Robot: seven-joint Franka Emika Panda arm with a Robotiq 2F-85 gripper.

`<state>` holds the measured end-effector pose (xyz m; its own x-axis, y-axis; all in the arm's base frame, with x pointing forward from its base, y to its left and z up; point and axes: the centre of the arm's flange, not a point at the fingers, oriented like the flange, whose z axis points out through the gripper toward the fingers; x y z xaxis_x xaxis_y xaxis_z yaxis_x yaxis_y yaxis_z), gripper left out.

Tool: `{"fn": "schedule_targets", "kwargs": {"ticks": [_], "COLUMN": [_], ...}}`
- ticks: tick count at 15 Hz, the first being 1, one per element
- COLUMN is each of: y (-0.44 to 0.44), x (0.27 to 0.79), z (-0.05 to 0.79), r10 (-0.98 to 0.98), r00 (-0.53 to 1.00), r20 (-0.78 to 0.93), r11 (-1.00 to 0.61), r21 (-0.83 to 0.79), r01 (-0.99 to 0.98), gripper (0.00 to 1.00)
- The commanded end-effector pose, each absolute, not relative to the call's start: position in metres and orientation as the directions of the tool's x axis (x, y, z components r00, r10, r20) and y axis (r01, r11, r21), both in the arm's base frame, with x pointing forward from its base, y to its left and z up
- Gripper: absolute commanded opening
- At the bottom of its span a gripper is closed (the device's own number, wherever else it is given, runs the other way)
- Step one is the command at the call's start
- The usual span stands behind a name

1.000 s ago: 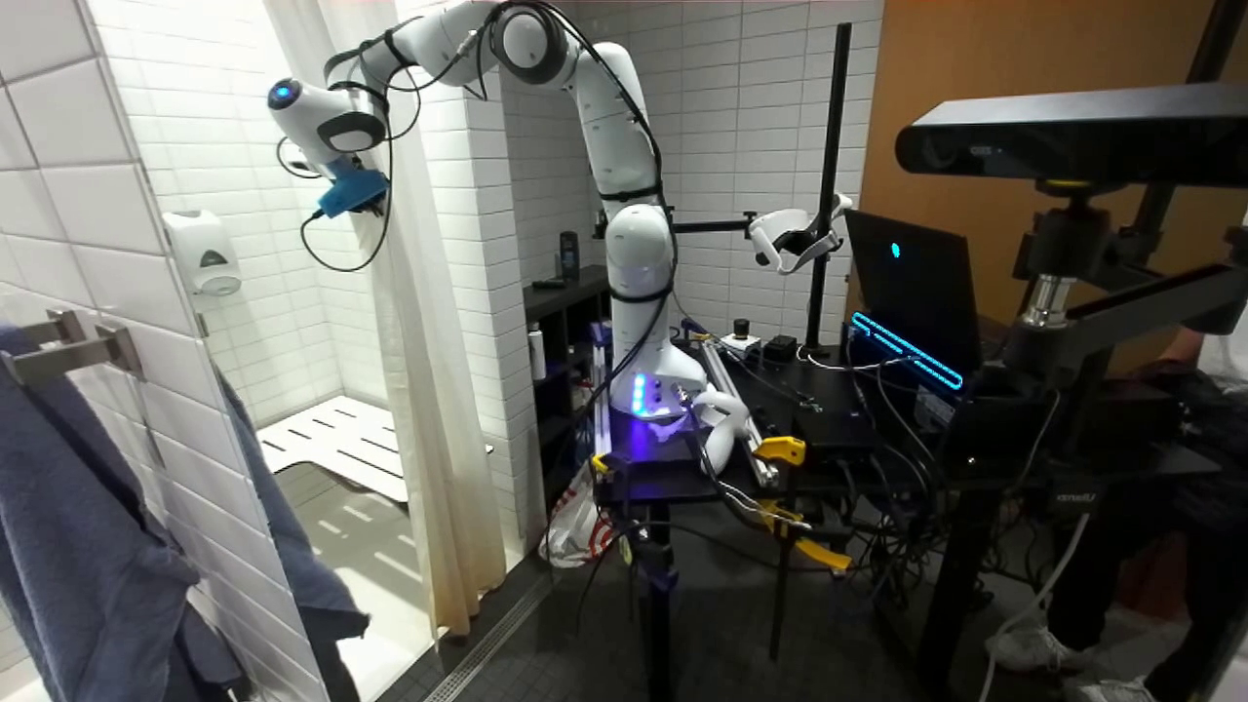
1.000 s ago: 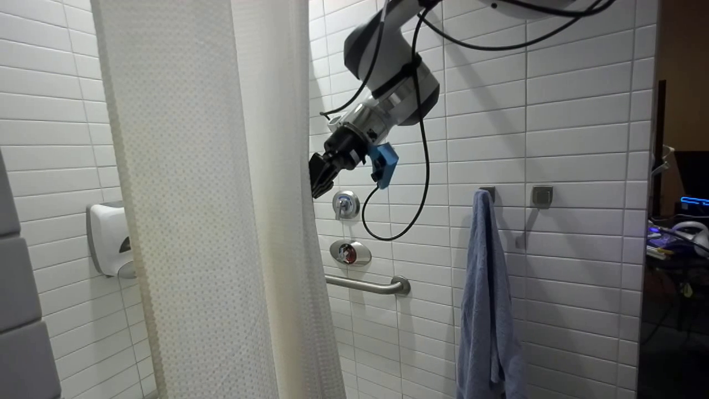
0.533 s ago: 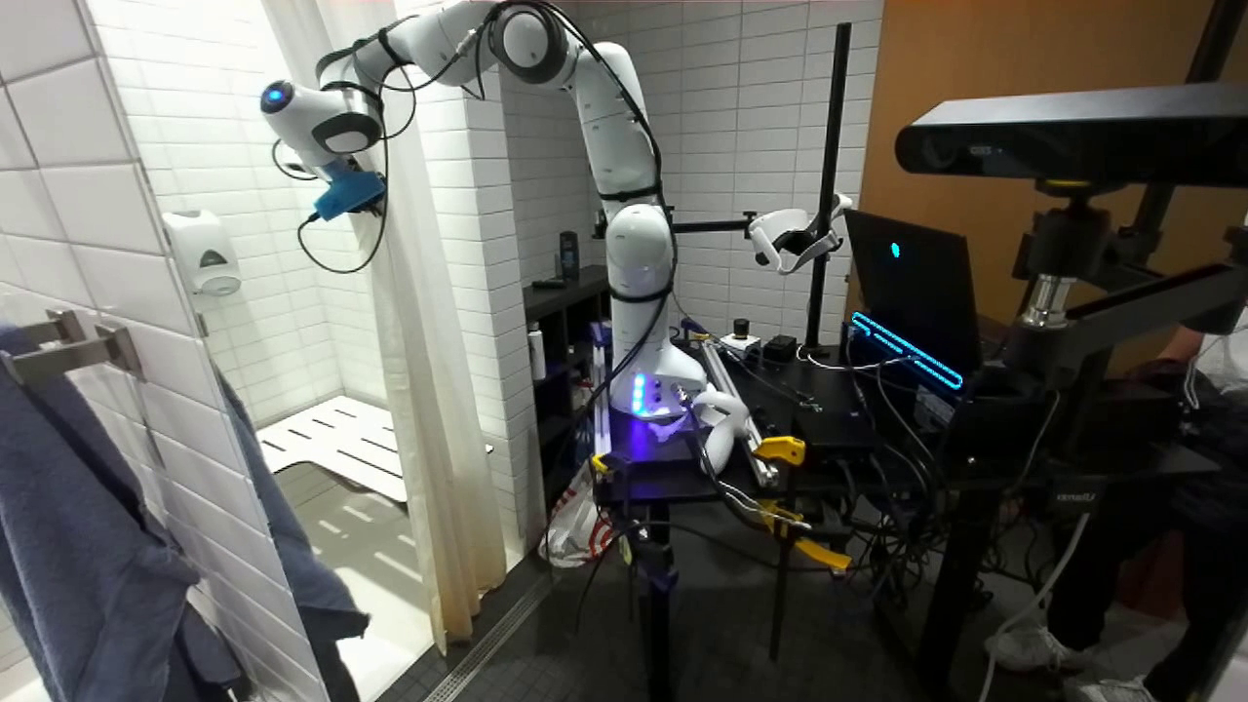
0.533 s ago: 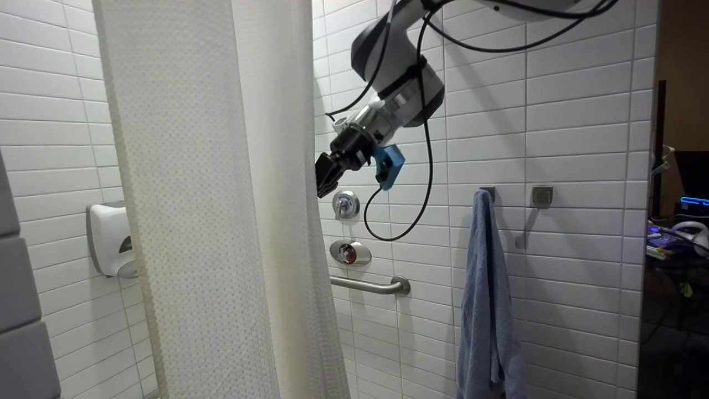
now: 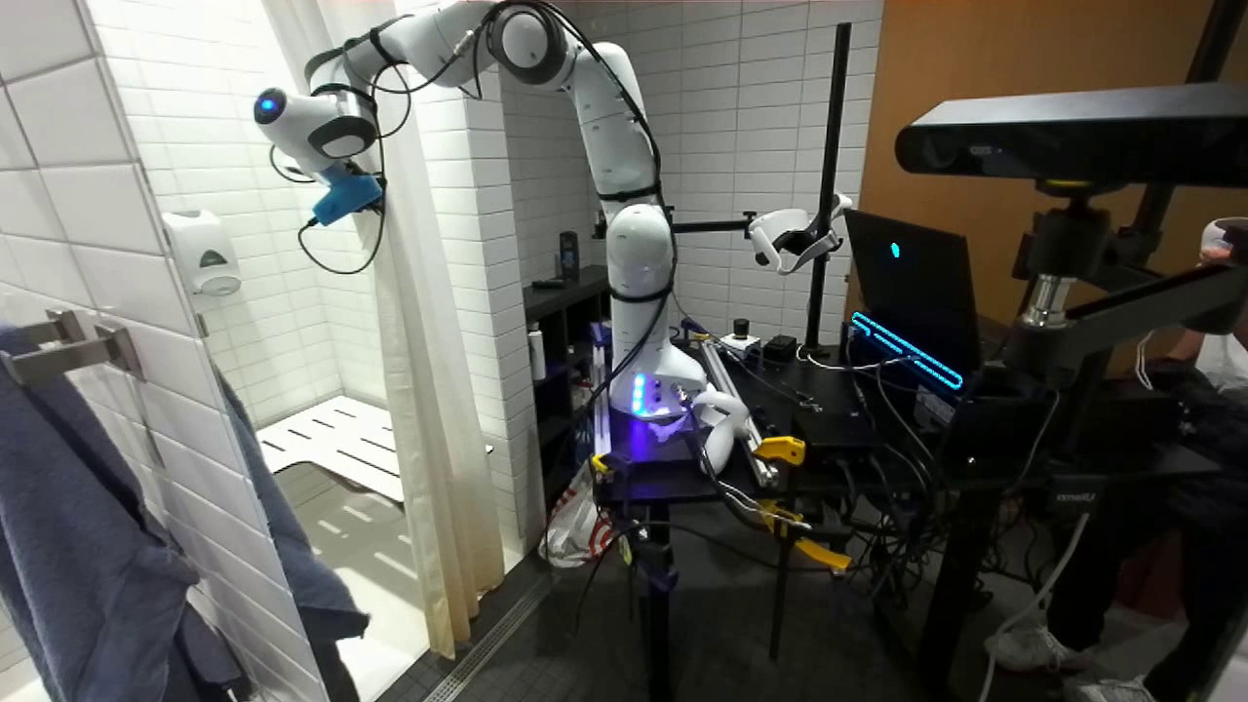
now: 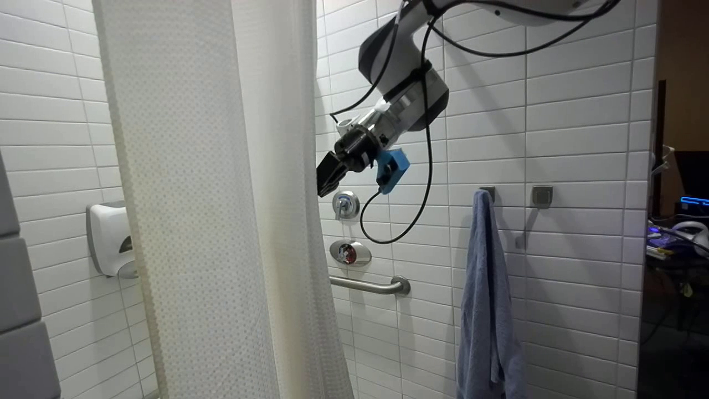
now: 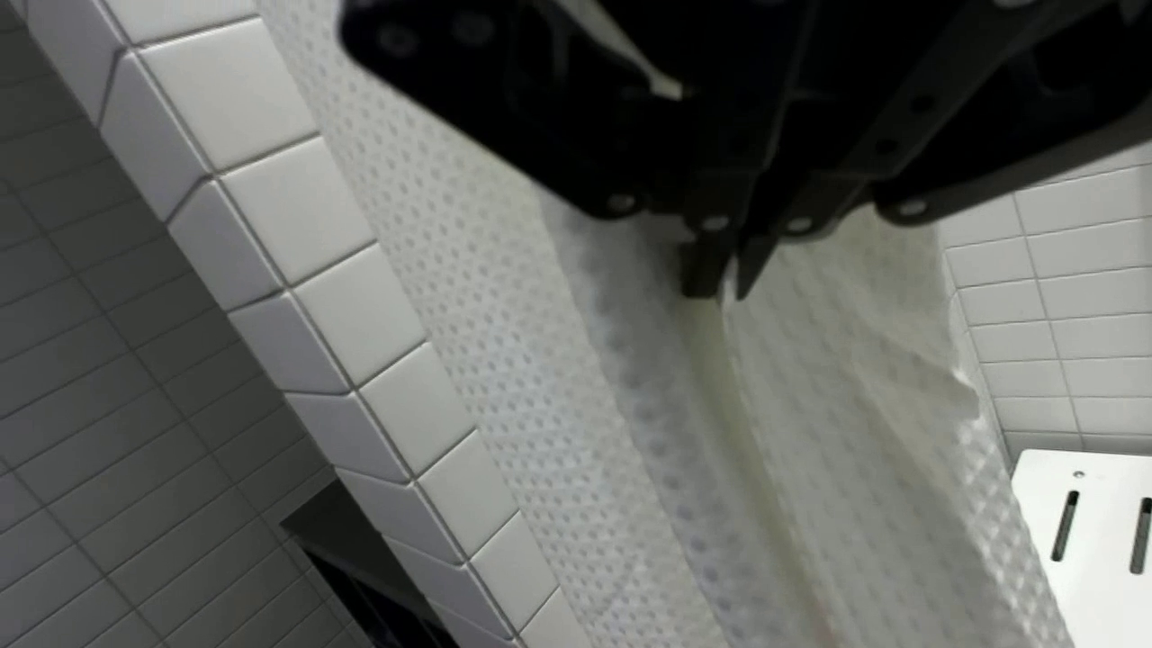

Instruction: Move the shower curtain to one side

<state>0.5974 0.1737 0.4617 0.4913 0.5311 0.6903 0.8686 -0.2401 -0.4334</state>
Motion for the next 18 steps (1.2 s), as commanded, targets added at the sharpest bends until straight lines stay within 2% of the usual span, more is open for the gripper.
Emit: {"fn": "schedule_targets", "kwargs": {"ticks": [1, 8, 15, 18], "y": [0.1731, 0.1718, 0.1685, 0.1680], "x": [0.5985, 0.5981, 0.5914, 0.5931], "z": [0.4630, 0.4623, 0.4621, 0.4605], "r10": [0.502, 0.493, 0.513, 0.494], "r00": [0.471, 0.461, 0.413, 0.394], "r20": [0.725, 0.738, 0.753, 0.775], "r11": [-0.209, -0.171, -0.048, -0.070], "r21": [-0.427, -0.437, -0.455, -0.417], "r01": [0.880, 0.883, 0.889, 0.906], "gripper": [0.01, 0.01, 0.01, 0.01]}}
